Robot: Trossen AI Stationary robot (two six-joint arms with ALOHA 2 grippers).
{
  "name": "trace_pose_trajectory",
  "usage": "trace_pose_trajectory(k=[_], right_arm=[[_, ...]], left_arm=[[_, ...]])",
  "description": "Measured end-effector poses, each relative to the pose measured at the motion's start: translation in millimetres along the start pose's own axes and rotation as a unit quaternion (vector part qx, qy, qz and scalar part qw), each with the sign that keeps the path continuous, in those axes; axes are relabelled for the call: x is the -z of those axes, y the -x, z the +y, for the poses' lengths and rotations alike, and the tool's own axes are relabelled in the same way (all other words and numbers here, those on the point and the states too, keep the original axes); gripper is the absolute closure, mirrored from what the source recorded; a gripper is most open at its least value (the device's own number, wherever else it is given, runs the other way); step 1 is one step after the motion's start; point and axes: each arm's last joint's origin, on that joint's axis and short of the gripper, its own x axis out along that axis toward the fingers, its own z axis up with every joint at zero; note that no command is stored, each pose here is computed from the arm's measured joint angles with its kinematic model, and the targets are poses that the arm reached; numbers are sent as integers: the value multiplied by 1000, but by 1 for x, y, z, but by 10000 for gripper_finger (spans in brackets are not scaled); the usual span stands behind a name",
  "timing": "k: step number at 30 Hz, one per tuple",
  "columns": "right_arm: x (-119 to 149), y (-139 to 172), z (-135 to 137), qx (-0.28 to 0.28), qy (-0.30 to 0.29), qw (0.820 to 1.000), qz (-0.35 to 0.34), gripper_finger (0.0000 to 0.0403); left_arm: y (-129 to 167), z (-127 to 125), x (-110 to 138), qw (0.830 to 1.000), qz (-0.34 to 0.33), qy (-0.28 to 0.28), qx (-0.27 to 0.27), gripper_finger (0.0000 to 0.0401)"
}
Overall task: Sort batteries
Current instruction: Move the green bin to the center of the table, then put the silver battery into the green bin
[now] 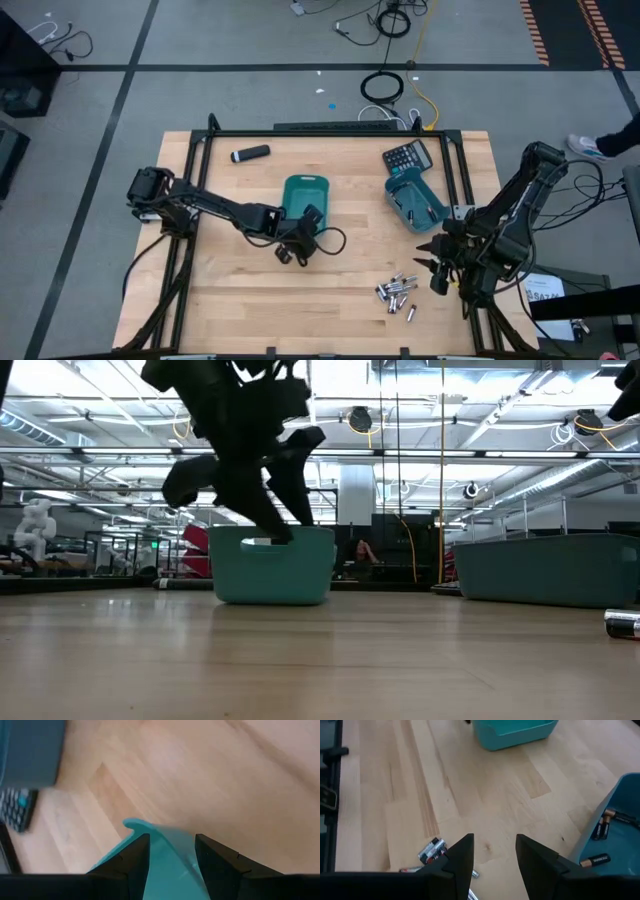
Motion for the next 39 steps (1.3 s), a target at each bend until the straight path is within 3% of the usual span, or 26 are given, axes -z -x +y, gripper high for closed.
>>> trace_pose_trajectory(k=[4, 8, 12, 16, 23, 29, 36, 39], right_arm=[[2, -4, 4, 6, -9, 1000, -2, 266], [6, -12, 15, 8, -11, 1000, -12, 266], [11, -20, 27, 10, -11, 1000, -23, 266], [15, -26, 35, 4, -17, 1000, -22, 266], [13, -23, 35, 3, -15, 1000, -8, 266], [12, -16, 28, 29, 1, 1000, 0, 266], [18, -9, 23, 39, -7, 999, 4, 266], [19, -7, 23, 37, -14, 999, 2, 266]], left_arm=[[5, 2, -8, 991, -29, 125, 30, 232], [11, 3, -15, 964, -51, 235, 109, 232], [19, 12, -22, 947, -40, 303, 98, 232], [32, 29, -36, 916, -64, 390, 76, 232], [11, 29, -76, 908, -74, 404, 87, 232], [-29, 21, -108, 916, -40, 379, 124, 232], [-62, 19, -134, 931, -70, 336, 128, 232], [-79, 18, -142, 929, -101, 329, 134, 232]])
